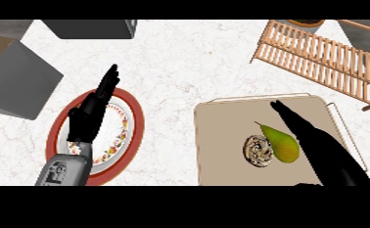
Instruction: Pick the cupcake from the tray and place it in the tiered shelf
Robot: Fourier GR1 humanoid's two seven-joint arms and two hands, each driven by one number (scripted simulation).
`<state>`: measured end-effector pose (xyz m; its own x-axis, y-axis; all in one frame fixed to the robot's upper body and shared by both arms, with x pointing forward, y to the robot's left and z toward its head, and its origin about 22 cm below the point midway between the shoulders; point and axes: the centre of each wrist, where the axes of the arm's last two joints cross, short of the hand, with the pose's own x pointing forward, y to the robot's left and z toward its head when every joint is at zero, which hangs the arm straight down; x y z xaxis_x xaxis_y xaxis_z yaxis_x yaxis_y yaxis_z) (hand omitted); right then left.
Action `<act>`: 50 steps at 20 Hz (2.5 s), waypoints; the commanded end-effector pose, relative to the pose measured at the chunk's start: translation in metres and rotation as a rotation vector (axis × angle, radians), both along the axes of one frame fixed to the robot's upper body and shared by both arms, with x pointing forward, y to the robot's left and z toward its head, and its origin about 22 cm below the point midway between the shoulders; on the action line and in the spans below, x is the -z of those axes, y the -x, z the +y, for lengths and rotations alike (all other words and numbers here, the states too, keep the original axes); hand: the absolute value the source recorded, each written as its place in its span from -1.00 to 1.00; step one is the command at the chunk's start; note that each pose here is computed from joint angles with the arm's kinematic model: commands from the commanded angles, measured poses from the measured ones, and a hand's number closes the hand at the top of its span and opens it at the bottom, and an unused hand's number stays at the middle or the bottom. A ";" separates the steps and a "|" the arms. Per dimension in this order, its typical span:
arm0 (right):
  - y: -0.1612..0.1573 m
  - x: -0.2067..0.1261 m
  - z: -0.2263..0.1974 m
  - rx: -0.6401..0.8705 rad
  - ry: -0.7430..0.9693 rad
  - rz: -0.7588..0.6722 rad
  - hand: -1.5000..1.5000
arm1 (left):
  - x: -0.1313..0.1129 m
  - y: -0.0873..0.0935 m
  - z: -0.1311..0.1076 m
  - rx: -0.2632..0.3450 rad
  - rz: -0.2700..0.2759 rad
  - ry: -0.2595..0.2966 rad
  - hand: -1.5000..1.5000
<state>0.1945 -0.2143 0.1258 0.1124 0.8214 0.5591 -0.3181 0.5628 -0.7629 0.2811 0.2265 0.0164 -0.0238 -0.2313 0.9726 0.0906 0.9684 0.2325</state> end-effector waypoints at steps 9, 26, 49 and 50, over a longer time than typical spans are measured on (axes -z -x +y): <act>-0.008 0.022 0.005 -0.003 0.061 0.031 -1.00 | -0.003 -0.009 0.003 -0.001 0.000 0.011 0.00; -0.030 0.076 0.003 -0.011 0.098 0.083 -1.00 | -0.007 -0.010 -0.005 0.007 0.005 0.007 0.00; -0.045 0.083 0.064 0.084 0.199 0.032 1.00 | 0.003 0.001 -0.002 0.022 -0.003 -0.003 0.00; -0.052 0.086 0.067 0.179 0.218 0.064 1.00 | 0.003 0.004 -0.007 0.022 0.000 0.019 0.00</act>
<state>0.2280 -0.1811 0.0379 0.1353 0.9115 0.3885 -0.3406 0.4109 -0.8456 0.2779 0.2272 0.0152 -0.0263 -0.2282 0.9733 0.0987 0.9683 0.2297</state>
